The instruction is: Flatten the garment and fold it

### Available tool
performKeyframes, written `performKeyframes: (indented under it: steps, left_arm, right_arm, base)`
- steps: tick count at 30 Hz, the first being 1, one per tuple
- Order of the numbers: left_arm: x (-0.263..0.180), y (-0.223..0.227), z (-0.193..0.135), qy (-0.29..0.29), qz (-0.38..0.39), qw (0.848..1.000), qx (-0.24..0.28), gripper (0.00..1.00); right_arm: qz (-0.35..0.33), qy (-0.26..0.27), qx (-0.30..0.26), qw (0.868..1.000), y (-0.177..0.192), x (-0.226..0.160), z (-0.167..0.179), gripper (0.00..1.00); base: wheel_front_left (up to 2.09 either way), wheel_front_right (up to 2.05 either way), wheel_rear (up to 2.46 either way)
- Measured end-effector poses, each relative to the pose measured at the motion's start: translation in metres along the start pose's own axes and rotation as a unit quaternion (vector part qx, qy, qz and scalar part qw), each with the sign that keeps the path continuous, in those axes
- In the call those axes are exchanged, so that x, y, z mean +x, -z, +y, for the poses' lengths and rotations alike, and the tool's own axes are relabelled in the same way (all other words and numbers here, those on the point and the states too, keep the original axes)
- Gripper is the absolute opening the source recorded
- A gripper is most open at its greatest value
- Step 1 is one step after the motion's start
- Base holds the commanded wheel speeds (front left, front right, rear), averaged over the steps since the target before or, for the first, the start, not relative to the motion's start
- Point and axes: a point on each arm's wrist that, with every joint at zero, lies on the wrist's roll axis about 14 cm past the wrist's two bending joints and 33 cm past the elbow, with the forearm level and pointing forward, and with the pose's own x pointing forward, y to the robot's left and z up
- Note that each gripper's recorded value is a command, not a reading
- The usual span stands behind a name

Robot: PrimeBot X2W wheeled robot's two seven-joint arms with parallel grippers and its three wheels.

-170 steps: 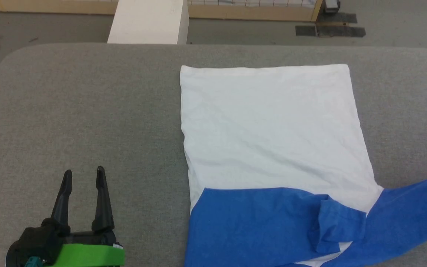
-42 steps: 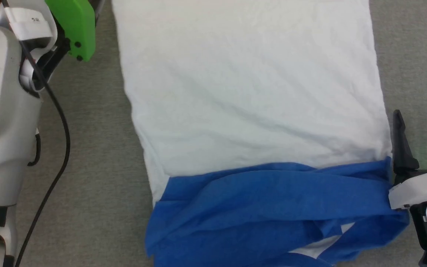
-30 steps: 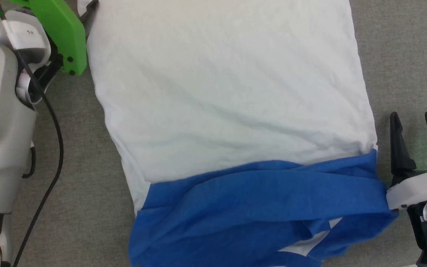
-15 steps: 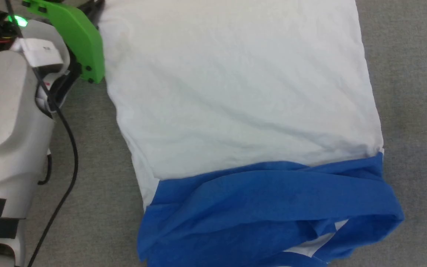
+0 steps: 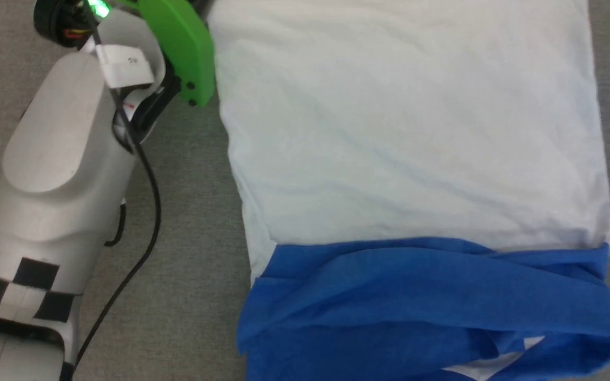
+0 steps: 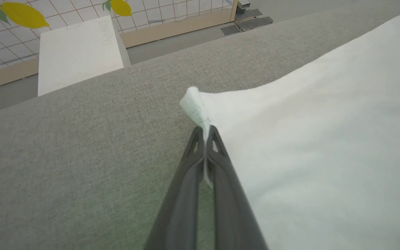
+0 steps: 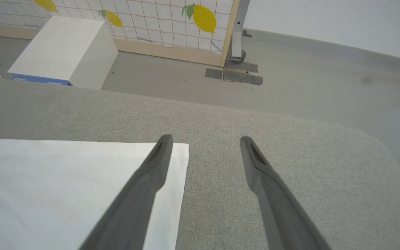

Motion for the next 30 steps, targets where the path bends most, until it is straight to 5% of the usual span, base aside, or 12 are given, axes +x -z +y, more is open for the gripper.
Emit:
performKeyframes:
  steps: [13,14,15,17,30]
  left_arm:
    - [0.009,0.028,0.01,-0.008,0.021,1.0,-0.008,0.0]
    - [0.008,0.03,0.012,-0.01,0.021,1.0,-0.008,0.0]
    - [0.009,0.03,0.014,-0.012,0.021,1.0,-0.009,0.0]
    - [0.009,0.031,0.017,-0.015,0.021,1.0,-0.01,0.0]
    - [0.003,-0.025,0.044,-0.052,-0.095,0.994,-0.004,0.0]
  right_arm:
    - [0.136,-0.002,0.003,0.991,0.089,0.066,0.029,1.0]
    - [0.137,-0.003,0.006,0.991,0.092,0.069,0.03,0.89]
    - [0.136,-0.003,0.008,0.991,0.093,0.072,0.031,0.45]
    - [0.131,-0.004,0.01,0.991,0.093,0.076,0.033,0.0]
    - [0.049,0.009,0.013,0.999,0.051,0.072,0.021,0.0]
  base:
    - [0.0,0.0,0.0]
    - [0.0,0.0,0.0]
    - [0.0,0.0,0.0]
    - [0.0,0.0,0.0]
    - [0.0,0.0,0.0]
